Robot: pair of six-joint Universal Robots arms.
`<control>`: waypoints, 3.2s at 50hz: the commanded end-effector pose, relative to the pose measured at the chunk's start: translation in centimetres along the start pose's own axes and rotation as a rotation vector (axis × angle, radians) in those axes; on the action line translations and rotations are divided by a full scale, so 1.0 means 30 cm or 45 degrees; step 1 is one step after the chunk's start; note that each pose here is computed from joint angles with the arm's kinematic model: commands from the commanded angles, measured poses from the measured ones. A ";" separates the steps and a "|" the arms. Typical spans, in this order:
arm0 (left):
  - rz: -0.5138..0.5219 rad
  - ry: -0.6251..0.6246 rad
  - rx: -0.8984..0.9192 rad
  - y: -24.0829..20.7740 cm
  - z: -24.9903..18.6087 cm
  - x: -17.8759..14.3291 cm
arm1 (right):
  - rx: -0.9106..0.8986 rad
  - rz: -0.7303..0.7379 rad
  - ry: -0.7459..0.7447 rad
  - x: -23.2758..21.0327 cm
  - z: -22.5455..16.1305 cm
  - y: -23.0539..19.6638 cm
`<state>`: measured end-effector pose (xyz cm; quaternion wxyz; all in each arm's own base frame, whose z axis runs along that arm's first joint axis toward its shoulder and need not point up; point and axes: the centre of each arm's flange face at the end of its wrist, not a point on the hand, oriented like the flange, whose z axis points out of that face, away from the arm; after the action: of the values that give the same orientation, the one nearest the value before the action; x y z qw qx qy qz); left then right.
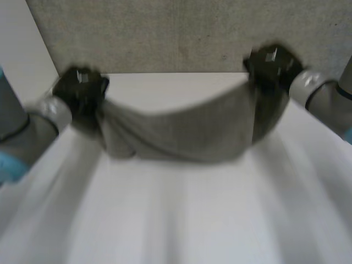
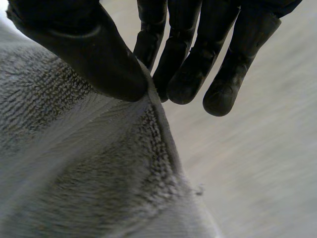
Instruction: Fold the towel.
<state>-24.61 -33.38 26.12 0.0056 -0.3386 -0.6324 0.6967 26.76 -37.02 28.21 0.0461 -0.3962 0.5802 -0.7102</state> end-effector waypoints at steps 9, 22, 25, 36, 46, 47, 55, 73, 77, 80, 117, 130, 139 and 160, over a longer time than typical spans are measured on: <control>-0.230 -0.262 0.597 -0.347 0.040 -0.167 | 0.504 0.141 0.433 0.152 -0.046 -0.200; -0.257 0.055 0.101 0.143 -0.143 0.150 | 0.013 0.316 -0.061 -0.156 -0.208 0.067; -0.144 0.131 0.062 0.233 -0.198 0.225 | -0.138 0.302 -0.129 -0.232 -0.272 0.153; 0.181 0.257 -0.060 0.356 -0.312 0.325 | -0.338 0.099 -0.269 -0.370 -0.405 0.268; 0.120 0.219 -0.065 0.191 -0.312 0.216 | -0.340 0.109 -0.243 -0.357 -0.403 0.273; 0.120 0.219 -0.065 0.191 -0.312 0.216 | -0.340 0.109 -0.243 -0.357 -0.403 0.273; -0.161 0.174 -0.046 0.097 -0.234 0.136 | -0.371 0.132 -0.226 -0.346 -0.408 0.298; -0.410 0.120 -0.639 0.281 -0.187 0.152 | -0.397 0.146 -0.221 -0.345 -0.410 0.325; -0.408 0.123 -0.659 0.301 -0.182 0.160 | -0.410 0.154 -0.230 -0.352 -0.409 0.337; -0.411 0.134 -0.690 0.327 -0.177 0.173 | -0.413 0.154 -0.232 -0.353 -0.408 0.341; -0.346 0.115 -0.693 0.323 -0.236 0.239 | -0.428 0.151 -0.240 -0.359 -0.410 0.354; -0.342 0.101 -0.665 0.301 -0.236 0.227 | -0.428 0.157 -0.198 -0.331 -0.407 0.355; -0.310 0.000 -0.420 0.112 -0.242 0.126 | -0.202 0.189 0.090 -0.095 -0.396 0.116; -0.142 -0.209 0.119 -0.318 -0.328 -0.074 | -0.299 0.062 0.128 0.228 -0.405 -0.237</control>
<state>-21.83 -23.19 36.76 0.0190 -0.2271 -0.6098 0.7591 16.87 -27.16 39.57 0.0114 -0.2982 0.6489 -0.6999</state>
